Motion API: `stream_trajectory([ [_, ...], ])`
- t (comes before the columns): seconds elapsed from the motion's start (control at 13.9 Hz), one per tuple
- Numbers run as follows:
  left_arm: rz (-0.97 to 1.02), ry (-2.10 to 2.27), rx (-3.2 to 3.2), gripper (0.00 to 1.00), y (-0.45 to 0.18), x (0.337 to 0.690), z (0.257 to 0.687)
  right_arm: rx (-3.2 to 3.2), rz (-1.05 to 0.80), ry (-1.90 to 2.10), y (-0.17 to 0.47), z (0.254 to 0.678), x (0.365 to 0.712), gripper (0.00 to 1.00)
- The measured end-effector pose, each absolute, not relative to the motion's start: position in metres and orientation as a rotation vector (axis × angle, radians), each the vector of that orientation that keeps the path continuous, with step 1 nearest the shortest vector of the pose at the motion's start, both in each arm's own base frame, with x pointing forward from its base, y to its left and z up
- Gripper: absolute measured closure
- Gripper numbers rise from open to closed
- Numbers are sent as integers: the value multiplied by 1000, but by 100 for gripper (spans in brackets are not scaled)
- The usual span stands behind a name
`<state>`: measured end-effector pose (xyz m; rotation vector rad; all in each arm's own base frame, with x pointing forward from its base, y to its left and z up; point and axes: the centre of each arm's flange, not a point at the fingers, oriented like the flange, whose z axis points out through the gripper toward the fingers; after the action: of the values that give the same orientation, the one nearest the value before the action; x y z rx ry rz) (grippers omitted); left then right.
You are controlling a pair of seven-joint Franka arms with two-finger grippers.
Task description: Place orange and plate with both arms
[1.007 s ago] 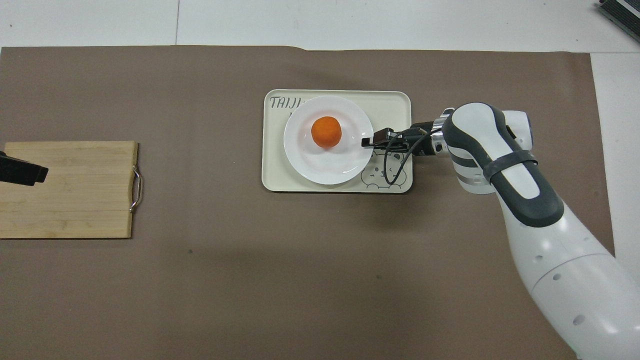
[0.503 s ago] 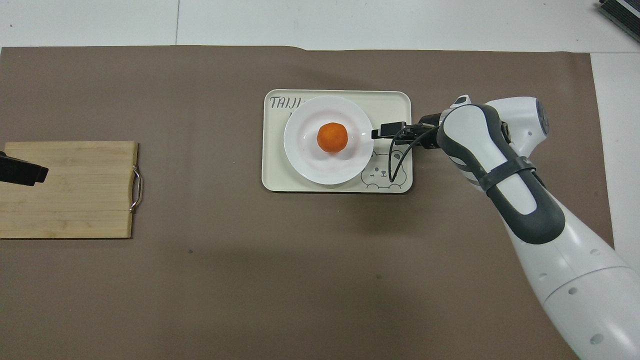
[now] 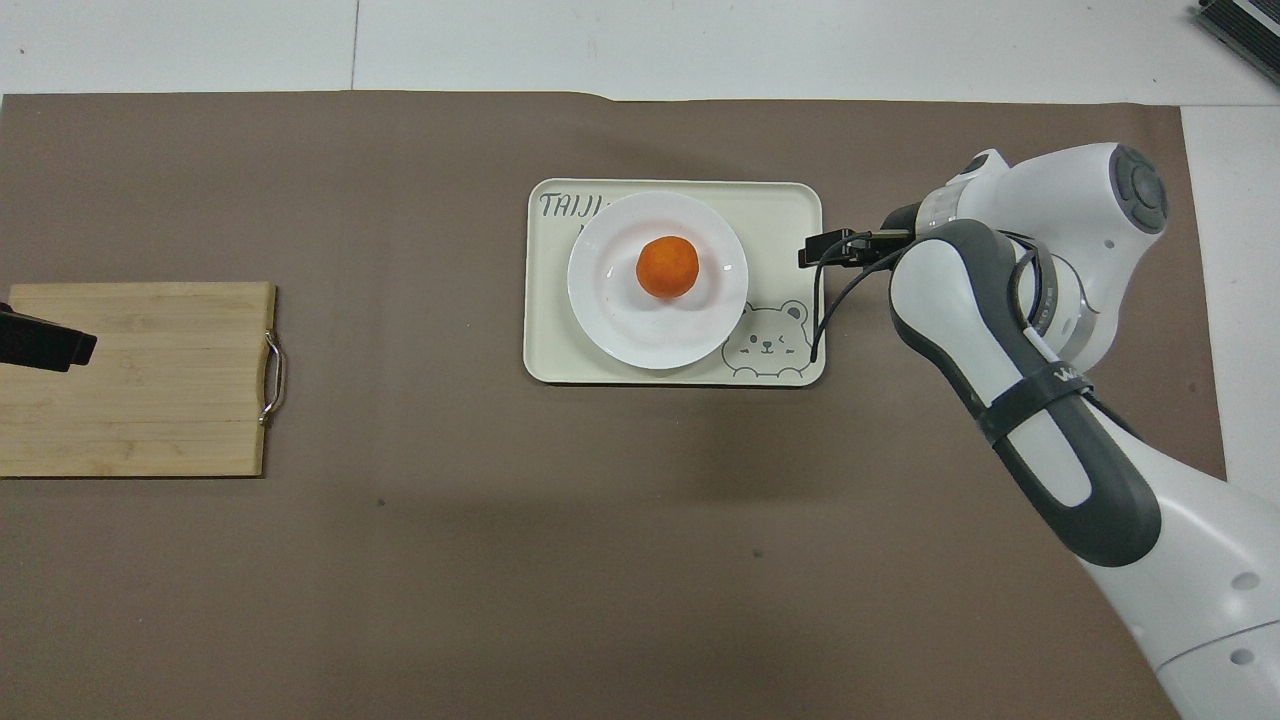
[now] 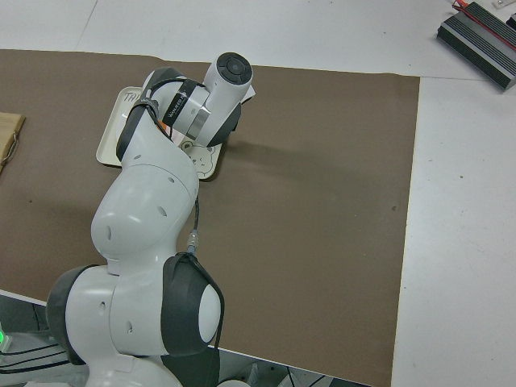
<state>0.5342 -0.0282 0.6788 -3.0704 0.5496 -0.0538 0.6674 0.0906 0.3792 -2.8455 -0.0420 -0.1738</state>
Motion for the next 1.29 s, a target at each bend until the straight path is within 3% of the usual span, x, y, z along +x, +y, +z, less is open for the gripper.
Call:
stream_trajectory([
  [0.43, -53, 551, -3070, 0, -29, 534, 679, -2982, -62, -93, 42, 458, 636, 0],
  [1.29, -45, 561, -3069, 0, -32, 533, 679, -3108, 42, -25, 6, 597, 548, 0],
])
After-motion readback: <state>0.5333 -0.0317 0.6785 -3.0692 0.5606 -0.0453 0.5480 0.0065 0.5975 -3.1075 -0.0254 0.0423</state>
